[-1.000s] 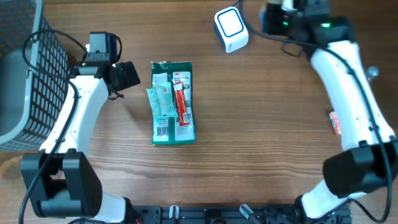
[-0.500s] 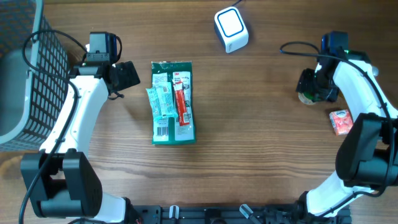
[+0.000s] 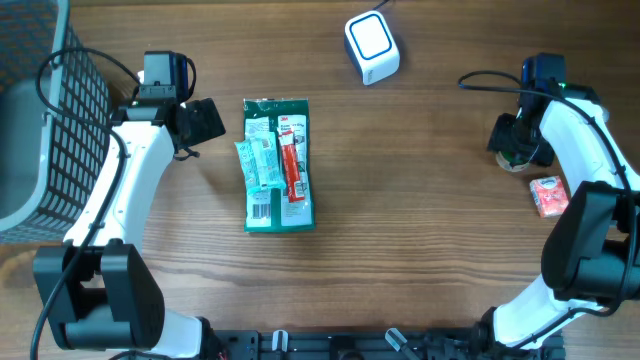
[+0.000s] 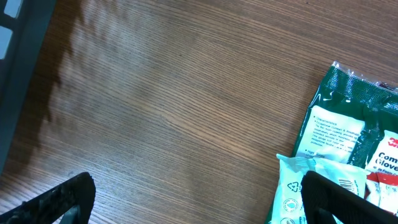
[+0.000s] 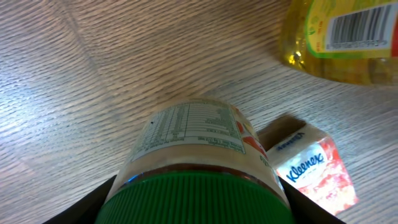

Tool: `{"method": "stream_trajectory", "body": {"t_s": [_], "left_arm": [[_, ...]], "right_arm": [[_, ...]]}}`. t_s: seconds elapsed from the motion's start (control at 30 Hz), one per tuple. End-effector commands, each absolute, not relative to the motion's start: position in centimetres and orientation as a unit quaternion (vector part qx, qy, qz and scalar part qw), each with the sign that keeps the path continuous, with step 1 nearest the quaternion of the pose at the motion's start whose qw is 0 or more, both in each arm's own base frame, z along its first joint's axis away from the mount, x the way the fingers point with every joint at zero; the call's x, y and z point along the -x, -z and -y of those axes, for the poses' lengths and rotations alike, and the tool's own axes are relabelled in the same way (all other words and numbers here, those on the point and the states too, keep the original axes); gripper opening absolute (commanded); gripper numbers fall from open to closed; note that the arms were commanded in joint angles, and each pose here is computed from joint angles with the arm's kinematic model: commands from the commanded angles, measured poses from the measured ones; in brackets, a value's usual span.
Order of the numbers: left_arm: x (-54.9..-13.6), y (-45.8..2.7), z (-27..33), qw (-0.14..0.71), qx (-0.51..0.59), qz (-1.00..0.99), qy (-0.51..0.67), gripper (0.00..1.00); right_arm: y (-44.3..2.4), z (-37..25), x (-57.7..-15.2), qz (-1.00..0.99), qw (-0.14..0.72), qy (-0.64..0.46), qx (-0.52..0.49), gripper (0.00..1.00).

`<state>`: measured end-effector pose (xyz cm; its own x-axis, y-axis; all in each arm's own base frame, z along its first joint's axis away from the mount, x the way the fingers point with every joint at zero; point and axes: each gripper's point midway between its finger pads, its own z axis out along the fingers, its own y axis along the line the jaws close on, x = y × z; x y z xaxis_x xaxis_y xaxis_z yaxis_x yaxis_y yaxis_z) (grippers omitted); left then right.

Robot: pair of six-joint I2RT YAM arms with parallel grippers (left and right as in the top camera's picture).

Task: Scan the item barcode
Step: 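Carry the jar away from the scanner toward the right side, then lower the jar onto the table at right and open right gripper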

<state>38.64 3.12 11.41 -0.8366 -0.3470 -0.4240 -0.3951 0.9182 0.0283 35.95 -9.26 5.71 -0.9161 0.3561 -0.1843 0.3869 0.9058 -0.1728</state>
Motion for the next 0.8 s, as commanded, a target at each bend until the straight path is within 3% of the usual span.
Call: {"method": "stream_trajectory", "body": {"t_s": [0.0,0.1,0.2,0.37,0.6,0.77], "left_arm": [[-38.5,-11.0,-3.4,0.205,0.196,-0.957,-0.063,1.00],[-38.5,-11.0,-3.4,0.205,0.196,-0.957,-0.063,1.00],[-38.5,-11.0,-3.4,0.205,0.196,-0.957,-0.063,1.00],[-38.5,-11.0,-3.4,0.205,0.196,-0.957,-0.063,1.00],[-38.5,-11.0,-3.4,0.205,0.196,-0.957,-0.063,1.00],[-38.5,-11.0,-3.4,0.205,0.196,-0.957,-0.063,1.00]], "right_arm": [[-5.2,9.9,-35.4,-0.972,0.064,0.123,-0.188,0.53],[-5.1,9.9,-35.3,-0.972,0.062,0.123,-0.188,0.57],[-5.2,9.9,-35.4,-0.972,0.063,0.123,-0.188,0.75],[-5.1,9.9,-35.4,-0.972,0.062,0.123,-0.188,0.93],[-5.5,10.0,-35.9,-0.971,0.073,0.122,-0.190,0.94],[-11.6,7.2,-39.9,-0.978,0.135,0.034,-0.157,0.93]]}}
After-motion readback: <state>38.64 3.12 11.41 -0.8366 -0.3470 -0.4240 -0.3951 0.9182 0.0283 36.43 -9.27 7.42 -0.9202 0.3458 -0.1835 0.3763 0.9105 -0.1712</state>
